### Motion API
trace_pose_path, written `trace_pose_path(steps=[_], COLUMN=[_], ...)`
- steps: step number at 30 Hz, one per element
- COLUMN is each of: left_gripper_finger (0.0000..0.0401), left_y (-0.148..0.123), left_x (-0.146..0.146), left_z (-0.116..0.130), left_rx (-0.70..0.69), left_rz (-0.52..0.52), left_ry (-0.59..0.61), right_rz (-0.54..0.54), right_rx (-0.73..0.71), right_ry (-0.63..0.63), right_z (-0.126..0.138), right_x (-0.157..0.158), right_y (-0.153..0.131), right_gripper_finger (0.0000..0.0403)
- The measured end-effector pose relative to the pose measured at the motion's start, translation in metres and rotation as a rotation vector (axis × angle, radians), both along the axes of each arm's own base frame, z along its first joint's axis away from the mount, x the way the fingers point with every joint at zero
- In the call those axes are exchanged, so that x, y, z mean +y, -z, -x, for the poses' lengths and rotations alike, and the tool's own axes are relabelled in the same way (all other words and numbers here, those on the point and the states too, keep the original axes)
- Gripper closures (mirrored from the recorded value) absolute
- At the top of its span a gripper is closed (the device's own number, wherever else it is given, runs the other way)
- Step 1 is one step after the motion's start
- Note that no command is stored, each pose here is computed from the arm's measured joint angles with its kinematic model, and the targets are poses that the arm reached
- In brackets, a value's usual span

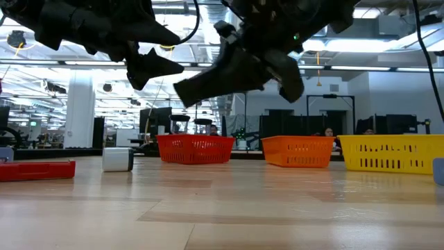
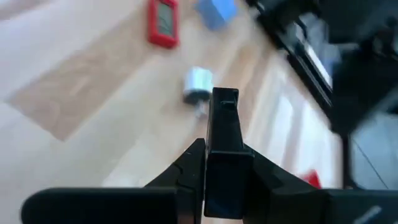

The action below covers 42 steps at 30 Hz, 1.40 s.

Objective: Pick & Place Office items
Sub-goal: Put the black digital timer into the yellow bin

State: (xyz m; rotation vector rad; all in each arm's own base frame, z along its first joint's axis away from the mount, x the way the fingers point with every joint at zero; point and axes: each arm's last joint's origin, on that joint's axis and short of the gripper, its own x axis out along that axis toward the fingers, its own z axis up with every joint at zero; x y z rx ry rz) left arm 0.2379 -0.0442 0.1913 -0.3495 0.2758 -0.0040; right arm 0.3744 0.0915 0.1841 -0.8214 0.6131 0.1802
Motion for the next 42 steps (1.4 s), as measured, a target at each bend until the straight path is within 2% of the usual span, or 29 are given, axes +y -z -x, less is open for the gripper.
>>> trace_pose_path(steps=[6,14,24,28,32,37,42], left_gripper_finger=[0.0143,0.0142,0.0142,0.0142,0.0142,0.0142,0.0142], left_y=[0.000,0.000,-0.001,-0.001,-0.001,-0.001,-0.002], left_x=[0.000,0.001,0.001,0.001,0.001,0.001,0.001], left_z=[0.000,0.000,0.000,0.000,0.000,0.000,-0.001], left_rx=[-0.002,-0.005,-0.008,-0.008,-0.009,-0.014,-0.021], left_rz=[-0.013,-0.012,-0.012,-0.011,-0.011,-0.010,-0.008], left_ry=[-0.013,-0.014,-0.013,-0.013,-0.013,-0.013,-0.013], right_rz=[0.085,-0.075,-0.186,-0.268,-0.358,-0.355,-0.375], right_rx=[0.106,0.264,0.385,0.398,0.450,0.471,0.467], right_ry=[0.180,0.435,0.708,0.776,0.744,0.754,0.782], right_z=[0.032,0.094,0.169,0.190,0.208,0.223,0.223], right_x=[0.003,-0.017,-0.041,-0.046,-0.048,-0.055,-0.059], right_y=[-0.021,-0.064,-0.102,-0.097,-0.075,-0.049,-0.049], right_gripper_finger=[0.0343,0.0342,0.0342,0.0342,0.0342,0.0342,0.0342])
